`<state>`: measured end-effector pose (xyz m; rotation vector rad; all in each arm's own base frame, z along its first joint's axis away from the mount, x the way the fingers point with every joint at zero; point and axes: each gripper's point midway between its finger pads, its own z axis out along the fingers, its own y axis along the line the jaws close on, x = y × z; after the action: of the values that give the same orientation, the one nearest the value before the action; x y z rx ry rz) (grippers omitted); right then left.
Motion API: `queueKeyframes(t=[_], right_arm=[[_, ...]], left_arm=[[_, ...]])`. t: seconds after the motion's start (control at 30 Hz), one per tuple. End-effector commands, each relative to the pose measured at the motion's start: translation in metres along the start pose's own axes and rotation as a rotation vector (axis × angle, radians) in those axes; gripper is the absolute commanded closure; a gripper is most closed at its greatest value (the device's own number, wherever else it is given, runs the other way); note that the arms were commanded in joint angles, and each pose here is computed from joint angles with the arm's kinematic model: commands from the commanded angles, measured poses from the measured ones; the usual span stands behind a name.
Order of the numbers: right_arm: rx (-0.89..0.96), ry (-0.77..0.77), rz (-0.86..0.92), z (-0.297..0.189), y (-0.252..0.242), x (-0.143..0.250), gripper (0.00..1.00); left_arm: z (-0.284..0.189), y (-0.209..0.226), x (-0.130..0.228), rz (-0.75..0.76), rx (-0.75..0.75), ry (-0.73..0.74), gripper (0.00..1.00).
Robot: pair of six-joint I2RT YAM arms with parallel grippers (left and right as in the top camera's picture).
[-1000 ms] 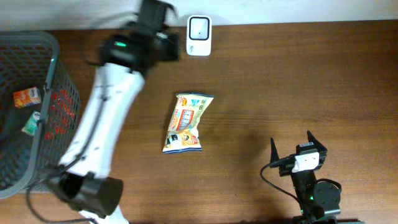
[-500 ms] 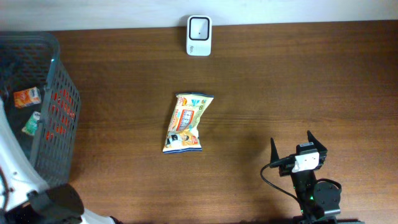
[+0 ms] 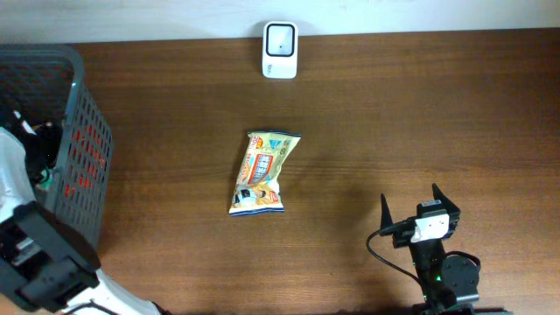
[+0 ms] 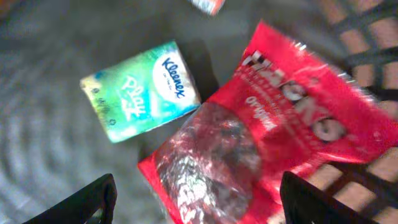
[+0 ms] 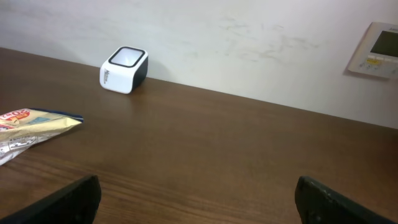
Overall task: Scan the item barcode
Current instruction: 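Return the left gripper to the basket and grasp the red candy bag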
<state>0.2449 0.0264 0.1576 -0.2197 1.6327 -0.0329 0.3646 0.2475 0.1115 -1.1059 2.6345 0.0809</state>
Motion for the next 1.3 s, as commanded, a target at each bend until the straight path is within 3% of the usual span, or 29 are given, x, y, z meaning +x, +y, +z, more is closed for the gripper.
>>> queueKeyframes(t=[0.0, 0.4, 0.47, 0.53, 0.57, 0.6, 0.77, 0.9, 1.07, 1.27], right_arm=[[0.000, 0.003, 0.006, 0.000, 0.001, 0.002, 0.01], [0.000, 0.003, 0.006, 0.000, 0.001, 0.002, 0.01], [0.000, 0.003, 0.006, 0.000, 0.001, 0.002, 0.01], [0.000, 0.003, 0.006, 0.000, 0.001, 0.002, 0.01], [0.000, 0.003, 0.006, 0.000, 0.001, 0.002, 0.01], [0.000, 0.003, 0.006, 0.000, 0.001, 0.002, 0.01], [0.000, 0.003, 0.006, 0.000, 0.001, 0.002, 0.01], [0.000, 0.003, 0.006, 0.000, 0.001, 0.002, 0.01], [0.000, 0.003, 0.006, 0.000, 0.001, 0.002, 0.01], [0.000, 0.003, 0.006, 0.000, 0.001, 0.002, 0.01]], left_arm=[[0.028, 0.001, 0.014, 0.049, 0.003, 0.081, 0.18], [0.071, -0.007, 0.052, 0.040, 0.072, 0.174, 0.21], [0.080, -0.002, 0.055, 0.043, 0.049, 0.163, 0.30], [0.087, 0.004, 0.059, 0.045, 0.025, 0.157, 0.80], [0.088, 0.006, 0.059, 0.045, 0.014, 0.157, 0.95], [0.088, 0.007, 0.059, 0.046, 0.005, 0.155, 1.00], [0.086, 0.004, 0.052, 0.046, 0.018, 0.135, 1.00], [0.054, -0.009, 0.028, 0.046, 0.076, 0.078, 1.00], [-0.054, -0.021, -0.029, 0.056, 0.114, -0.141, 1.00], [-0.181, -0.029, -0.047, 0.058, 0.173, -0.419, 1.00]])
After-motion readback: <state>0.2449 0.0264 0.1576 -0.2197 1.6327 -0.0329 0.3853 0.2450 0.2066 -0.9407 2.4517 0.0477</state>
